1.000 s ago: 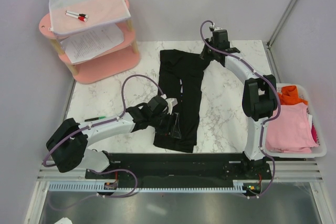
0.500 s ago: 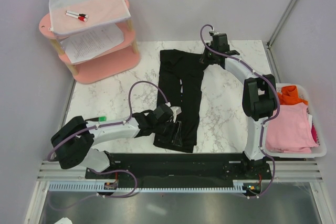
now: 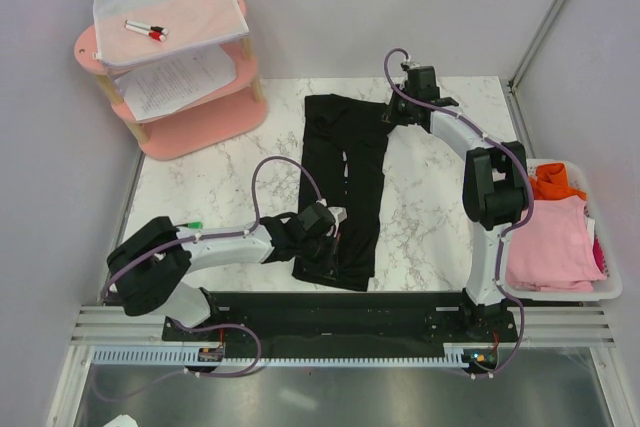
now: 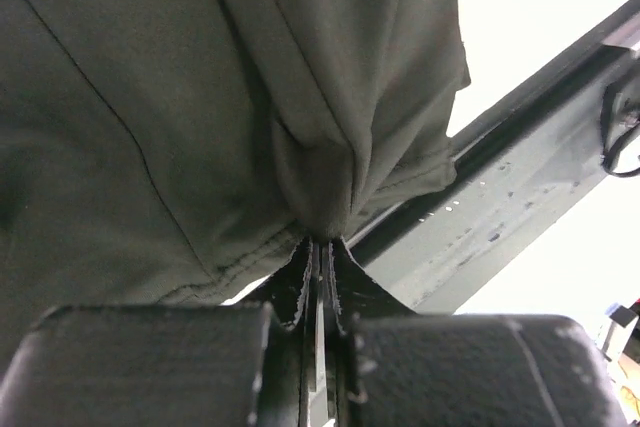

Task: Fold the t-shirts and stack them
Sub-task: Grab the bottom of the folded rectangular tshirt with both arms

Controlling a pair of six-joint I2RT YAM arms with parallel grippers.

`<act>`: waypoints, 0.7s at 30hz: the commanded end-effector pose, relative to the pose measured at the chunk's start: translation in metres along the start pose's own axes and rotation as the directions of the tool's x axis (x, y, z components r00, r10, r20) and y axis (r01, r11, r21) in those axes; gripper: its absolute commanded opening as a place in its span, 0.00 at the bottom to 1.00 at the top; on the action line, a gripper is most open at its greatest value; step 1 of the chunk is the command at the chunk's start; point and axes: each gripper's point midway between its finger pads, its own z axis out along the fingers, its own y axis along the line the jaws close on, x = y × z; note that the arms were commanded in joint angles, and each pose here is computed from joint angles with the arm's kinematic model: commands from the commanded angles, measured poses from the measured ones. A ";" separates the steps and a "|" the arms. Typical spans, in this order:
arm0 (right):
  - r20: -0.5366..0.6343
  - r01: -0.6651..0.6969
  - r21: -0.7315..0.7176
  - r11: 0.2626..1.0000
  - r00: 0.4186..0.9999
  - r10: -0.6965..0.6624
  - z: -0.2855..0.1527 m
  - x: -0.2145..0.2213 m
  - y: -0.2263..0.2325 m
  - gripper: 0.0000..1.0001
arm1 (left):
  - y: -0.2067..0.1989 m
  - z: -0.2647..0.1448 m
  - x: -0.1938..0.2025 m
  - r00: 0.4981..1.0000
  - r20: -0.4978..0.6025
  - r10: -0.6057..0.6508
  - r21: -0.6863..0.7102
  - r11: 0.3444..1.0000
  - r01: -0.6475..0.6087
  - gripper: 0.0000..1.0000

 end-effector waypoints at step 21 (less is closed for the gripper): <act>-0.108 -0.048 -0.031 0.998 0.993 0.045 0.022 0.044 -0.007 0.01 | 0.001 -0.024 0.016 0.994 0.026 -0.107 0.019 0.994 0.107 0.02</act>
